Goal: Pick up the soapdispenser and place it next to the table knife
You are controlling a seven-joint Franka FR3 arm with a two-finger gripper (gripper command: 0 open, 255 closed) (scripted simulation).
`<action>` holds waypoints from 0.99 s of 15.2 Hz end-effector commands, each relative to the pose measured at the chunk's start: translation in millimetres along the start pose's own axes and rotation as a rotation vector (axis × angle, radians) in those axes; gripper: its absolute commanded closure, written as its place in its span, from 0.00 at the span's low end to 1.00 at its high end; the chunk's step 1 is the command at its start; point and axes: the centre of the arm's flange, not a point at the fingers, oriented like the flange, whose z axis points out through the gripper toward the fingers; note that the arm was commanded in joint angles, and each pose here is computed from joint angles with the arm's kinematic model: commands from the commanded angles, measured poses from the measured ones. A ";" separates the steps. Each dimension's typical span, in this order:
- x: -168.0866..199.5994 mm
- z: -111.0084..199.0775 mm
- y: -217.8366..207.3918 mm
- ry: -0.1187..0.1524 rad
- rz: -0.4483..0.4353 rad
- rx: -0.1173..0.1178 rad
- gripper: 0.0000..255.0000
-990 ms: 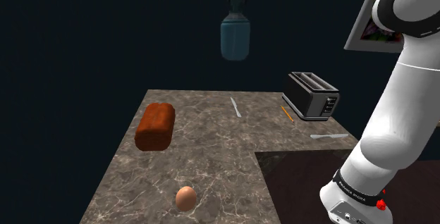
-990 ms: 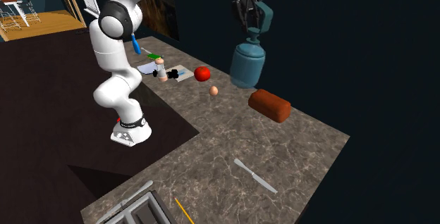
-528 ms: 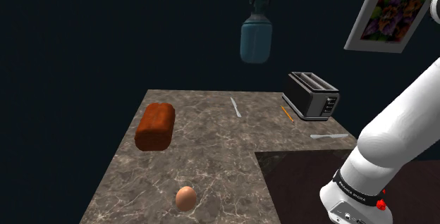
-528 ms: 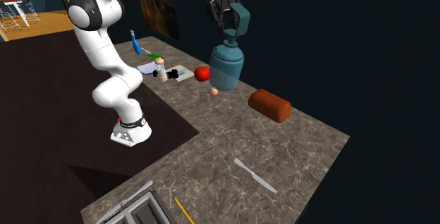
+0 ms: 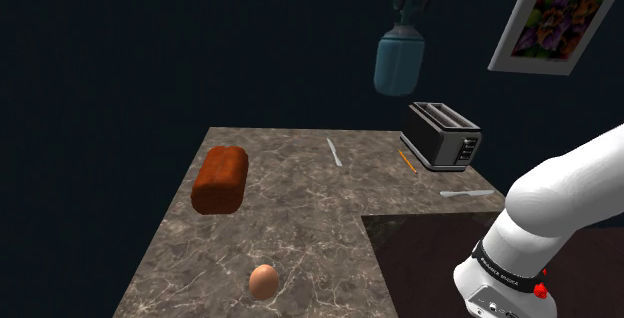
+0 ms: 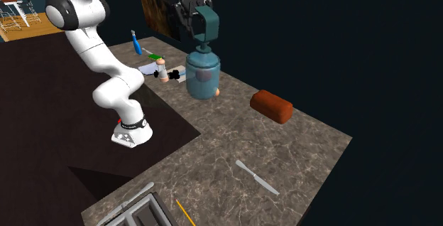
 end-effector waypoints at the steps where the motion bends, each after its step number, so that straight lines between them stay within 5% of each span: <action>1: -9.6 -3.7 25.3 0.001 -0.001 0.001 1.00; 12: -61.4 -19.4 165.0 0.001 -0.001 0.001 1.00; 15: -66.1 -4.3 164.9 0.001 -0.001 0.001 1.00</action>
